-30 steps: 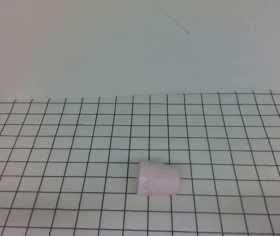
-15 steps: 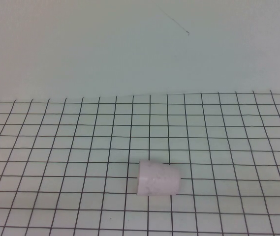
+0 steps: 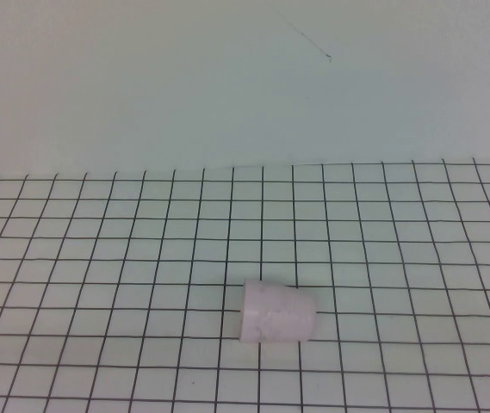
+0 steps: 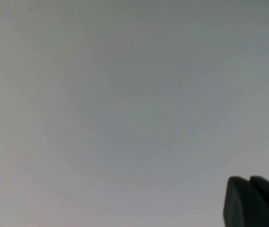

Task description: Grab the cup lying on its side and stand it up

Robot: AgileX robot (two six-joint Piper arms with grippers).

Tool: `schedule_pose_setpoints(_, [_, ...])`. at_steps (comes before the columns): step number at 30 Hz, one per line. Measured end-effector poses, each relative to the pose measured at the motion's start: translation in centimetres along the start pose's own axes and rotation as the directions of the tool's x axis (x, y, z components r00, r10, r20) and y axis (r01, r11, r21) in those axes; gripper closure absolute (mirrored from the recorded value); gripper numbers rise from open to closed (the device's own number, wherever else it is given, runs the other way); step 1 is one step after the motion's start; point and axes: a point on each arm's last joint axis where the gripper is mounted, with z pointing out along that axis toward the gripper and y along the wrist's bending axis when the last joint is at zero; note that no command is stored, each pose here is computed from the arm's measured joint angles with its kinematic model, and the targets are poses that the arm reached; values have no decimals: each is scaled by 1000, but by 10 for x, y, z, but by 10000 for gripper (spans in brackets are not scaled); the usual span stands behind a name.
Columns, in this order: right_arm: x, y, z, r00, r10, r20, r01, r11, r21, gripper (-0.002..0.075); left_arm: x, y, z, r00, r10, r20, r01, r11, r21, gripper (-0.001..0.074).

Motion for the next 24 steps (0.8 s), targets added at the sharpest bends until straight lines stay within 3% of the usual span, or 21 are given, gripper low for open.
schedule_pose_setpoints(7, [9, -5, 0, 977, 192, -92, -186, 980, 70, 729, -2, 0, 0, 998, -60, 22, 60, 998, 0, 735])
schedule_pose_setpoints(10, [16, -2, 1, 936, 289, -200, -280, 957, 76, 729, -6, 0, 1, 970, -243, 26, 244, 970, -7, 735])
schedule_pose_setpoints(12, [18, 1, 5, 888, 340, -309, -329, 940, 89, 729, -11, -3, 5, 964, -264, -25, 264, 964, -7, 735])
schedule_pose_setpoints(15, [15, 4, 12, 841, 255, -477, -258, 964, 60, 729, -26, -9, 10, 980, -147, -137, 147, 989, -10, 734])
schedule_pose_setpoints(20, [3, 0, 19, 768, 92, -633, -112, 994, 9, 729, -52, -13, 15, 979, -49, -199, 44, 999, -28, 734])
schedule_pose_setpoints(24, [0, -4, 16, 642, 23, -766, -42, 999, -5, 729, -56, -13, 14, 955, -91, -282, 73, 995, -72, 734])
